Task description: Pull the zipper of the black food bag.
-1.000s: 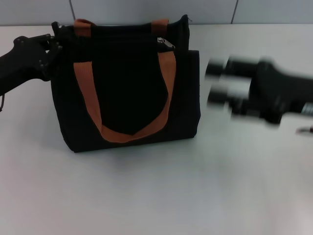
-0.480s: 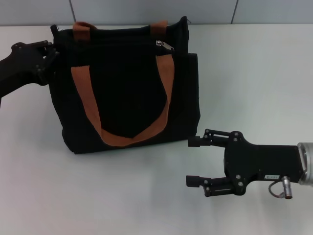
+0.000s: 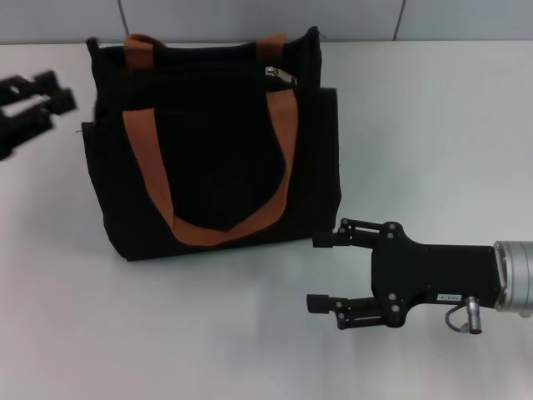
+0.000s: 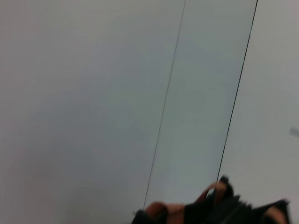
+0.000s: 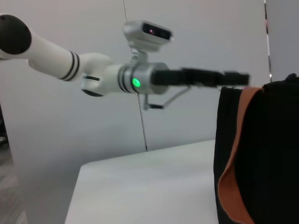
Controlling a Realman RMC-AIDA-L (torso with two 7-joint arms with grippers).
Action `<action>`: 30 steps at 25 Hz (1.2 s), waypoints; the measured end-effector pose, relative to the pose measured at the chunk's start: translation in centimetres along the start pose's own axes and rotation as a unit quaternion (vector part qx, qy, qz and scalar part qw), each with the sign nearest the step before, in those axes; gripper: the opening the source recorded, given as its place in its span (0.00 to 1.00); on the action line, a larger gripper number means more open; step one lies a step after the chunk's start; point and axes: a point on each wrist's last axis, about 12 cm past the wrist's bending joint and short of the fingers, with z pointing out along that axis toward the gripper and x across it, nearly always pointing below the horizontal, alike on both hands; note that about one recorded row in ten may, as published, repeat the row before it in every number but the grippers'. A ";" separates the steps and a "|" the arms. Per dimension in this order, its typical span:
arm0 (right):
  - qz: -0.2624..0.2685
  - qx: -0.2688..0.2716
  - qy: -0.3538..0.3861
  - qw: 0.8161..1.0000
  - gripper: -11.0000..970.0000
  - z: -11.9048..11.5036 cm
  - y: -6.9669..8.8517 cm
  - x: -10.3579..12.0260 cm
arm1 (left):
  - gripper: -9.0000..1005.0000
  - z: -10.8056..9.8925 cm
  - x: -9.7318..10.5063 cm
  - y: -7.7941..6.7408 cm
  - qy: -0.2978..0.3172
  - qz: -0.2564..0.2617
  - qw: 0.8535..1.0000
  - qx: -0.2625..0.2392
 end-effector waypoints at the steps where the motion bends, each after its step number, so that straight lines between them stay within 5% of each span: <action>1: 0.000 0.000 0.000 1.000 0.85 0.1 0.0 0.0 | 0.32 -0.9 -0.2 -0.3 -0.020 -0.002 1.000 0.004; 7: -0.004 0.000 -0.007 1.000 0.85 0.5 -0.1 -0.1 | 0.49 -1.5 0.4 -3.2 -0.082 0.031 0.993 0.082; 14: -0.012 -0.002 -0.005 1.000 0.85 0.7 0.1 0.1 | 0.78 2.5 4.5 -6.5 0.000 0.052 0.980 0.192; 20: -0.018 -0.007 -0.006 1.000 0.85 1.2 0.3 0.5 | 0.83 4.1 7.6 -7.4 0.075 0.050 0.979 0.183; 30: -0.015 -0.014 -0.004 1.000 0.85 1.7 0.2 0.4 | 0.83 4.3 8.0 -7.6 0.091 0.045 0.976 0.194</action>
